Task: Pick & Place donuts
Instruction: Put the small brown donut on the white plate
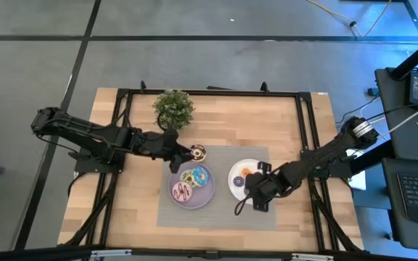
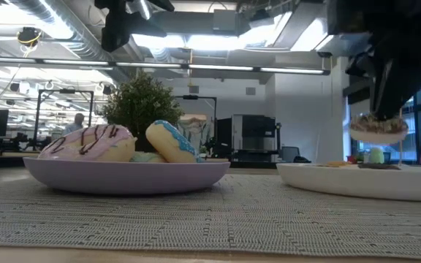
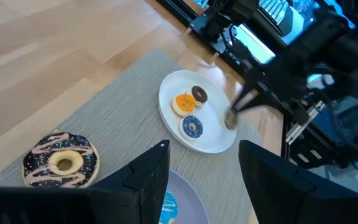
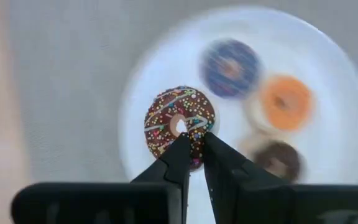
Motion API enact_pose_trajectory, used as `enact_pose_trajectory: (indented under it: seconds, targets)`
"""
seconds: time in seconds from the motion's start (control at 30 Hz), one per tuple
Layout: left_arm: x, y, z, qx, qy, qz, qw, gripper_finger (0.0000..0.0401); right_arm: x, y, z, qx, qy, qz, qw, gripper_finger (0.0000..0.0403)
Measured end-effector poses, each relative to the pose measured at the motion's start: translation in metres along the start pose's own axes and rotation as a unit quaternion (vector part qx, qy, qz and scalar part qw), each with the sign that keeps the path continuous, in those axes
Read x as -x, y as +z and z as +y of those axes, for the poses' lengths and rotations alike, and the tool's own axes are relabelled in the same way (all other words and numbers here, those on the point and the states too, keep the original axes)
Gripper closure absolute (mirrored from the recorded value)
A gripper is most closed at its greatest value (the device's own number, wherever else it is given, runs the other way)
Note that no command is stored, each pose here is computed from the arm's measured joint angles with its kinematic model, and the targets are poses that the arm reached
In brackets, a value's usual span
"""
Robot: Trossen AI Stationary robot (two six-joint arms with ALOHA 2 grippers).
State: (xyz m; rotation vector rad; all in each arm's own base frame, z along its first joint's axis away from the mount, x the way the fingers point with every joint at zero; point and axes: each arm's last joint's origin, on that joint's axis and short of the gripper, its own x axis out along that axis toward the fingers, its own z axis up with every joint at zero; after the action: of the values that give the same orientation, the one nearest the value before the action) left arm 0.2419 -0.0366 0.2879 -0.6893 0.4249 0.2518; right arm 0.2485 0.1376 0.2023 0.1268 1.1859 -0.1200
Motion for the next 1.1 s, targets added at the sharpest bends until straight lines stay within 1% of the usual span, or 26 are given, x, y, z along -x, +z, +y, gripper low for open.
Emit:
enact_pose_trajectory:
  seconds: [0.07,0.23,0.37,0.53,0.77,0.87,1.0,1.1]
  targets:
    - [0.0,-0.001,-0.001,-0.002,-0.002,0.002,1.0,0.0214,-0.002,-0.002,-0.003,-0.006,-0.025,0.006,1.0,0.0358]
    - [0.001,-0.003,-0.003,-0.004,-0.004,0.003,1.0,0.021,-0.024,-0.009,-0.005,-0.022,-0.018,0.014,0.999,0.0358]
    - [0.002,-0.004,-0.004,-0.006,-0.007,0.004,1.0,0.021,-0.032,-0.017,-0.011,-0.053,-0.042,0.04,0.997,0.0358]
    - [0.001,-0.006,-0.006,-0.002,0.002,-0.005,1.0,0.0214,-0.034,-0.014,-0.011,-0.078,-0.033,0.033,0.996,0.0358]
    - [0.0,-0.009,-0.007,-0.004,0.007,-0.005,1.0,0.021,-0.035,-0.014,-0.01,-0.069,-0.022,0.04,0.997,0.0356]
    - [-0.001,-0.009,-0.007,0.002,0.007,-0.005,1.0,0.021,-0.035,-0.014,-0.01,-0.066,-0.022,0.041,0.997,0.0344]
    - [-0.002,-0.009,-0.007,0.004,0.008,-0.004,1.0,0.0212,-0.035,-0.014,-0.01,-0.067,-0.022,0.041,0.997,0.0317]
    - [-0.002,-0.01,-0.006,0.003,0.009,-0.002,1.0,0.0214,-0.035,-0.014,-0.011,-0.08,-0.026,0.041,0.996,0.0298]
